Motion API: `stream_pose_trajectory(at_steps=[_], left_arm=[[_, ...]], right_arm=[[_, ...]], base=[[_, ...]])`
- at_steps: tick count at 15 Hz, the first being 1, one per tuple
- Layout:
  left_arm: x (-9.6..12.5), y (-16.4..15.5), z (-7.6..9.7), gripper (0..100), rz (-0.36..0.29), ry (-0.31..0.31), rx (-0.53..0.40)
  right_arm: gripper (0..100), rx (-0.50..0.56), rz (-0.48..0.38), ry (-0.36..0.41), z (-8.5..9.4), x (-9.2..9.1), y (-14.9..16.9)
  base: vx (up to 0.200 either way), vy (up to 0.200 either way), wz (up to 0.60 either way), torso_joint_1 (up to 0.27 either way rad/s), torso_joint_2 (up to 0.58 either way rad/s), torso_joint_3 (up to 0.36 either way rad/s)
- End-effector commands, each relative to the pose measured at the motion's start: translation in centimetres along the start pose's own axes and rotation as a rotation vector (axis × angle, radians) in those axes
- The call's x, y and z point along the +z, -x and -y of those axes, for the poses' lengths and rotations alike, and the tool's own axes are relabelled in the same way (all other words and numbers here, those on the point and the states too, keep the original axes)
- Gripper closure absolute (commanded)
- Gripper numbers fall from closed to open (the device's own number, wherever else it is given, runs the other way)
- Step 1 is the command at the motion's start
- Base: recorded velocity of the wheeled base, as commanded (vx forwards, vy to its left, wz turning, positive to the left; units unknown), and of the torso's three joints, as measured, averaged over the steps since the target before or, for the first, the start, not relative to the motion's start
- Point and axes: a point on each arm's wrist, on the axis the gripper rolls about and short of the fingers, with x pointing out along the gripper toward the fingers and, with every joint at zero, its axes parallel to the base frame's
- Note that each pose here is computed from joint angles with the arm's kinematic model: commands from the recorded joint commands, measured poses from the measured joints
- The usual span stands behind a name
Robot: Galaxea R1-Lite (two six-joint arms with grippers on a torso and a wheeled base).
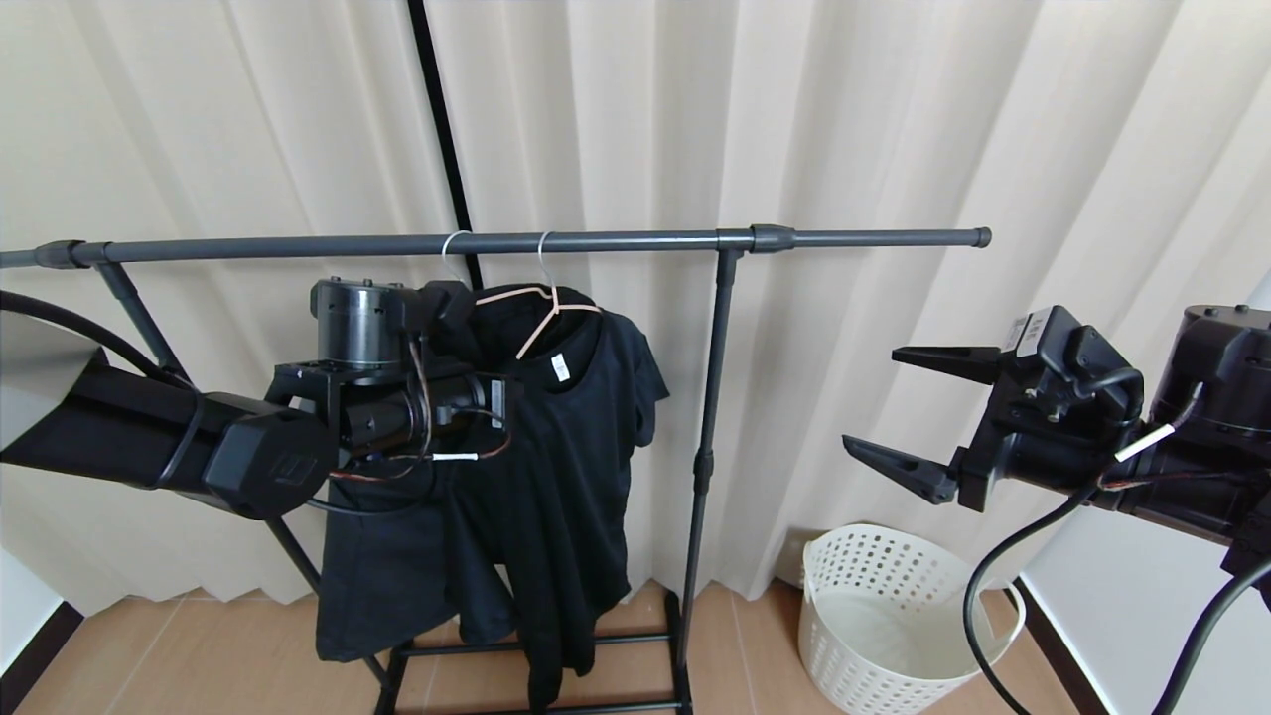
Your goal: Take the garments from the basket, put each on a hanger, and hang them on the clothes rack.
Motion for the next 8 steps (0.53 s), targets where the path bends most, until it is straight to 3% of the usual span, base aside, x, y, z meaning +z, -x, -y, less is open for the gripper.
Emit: stream_pose_trajectory(at_steps=[1,8], left_arm=[[0.01,0.00,0.00,100,0.000,0.000,0.000],[-0.04,0.05,0.01,100,-0.002,-0.001,-0.002]], right_arm=[[0,0.001,-0.002,-0.001,-0.02,-0.07,-0.03],[0,0.002,-0.006,-0.004,-0.01,-0.19,-0.12]], base=[[0.000,0.000,0.00,0.000,0.00,0.000],[0.000,0.000,0.00,0.000,0.00,0.000]])
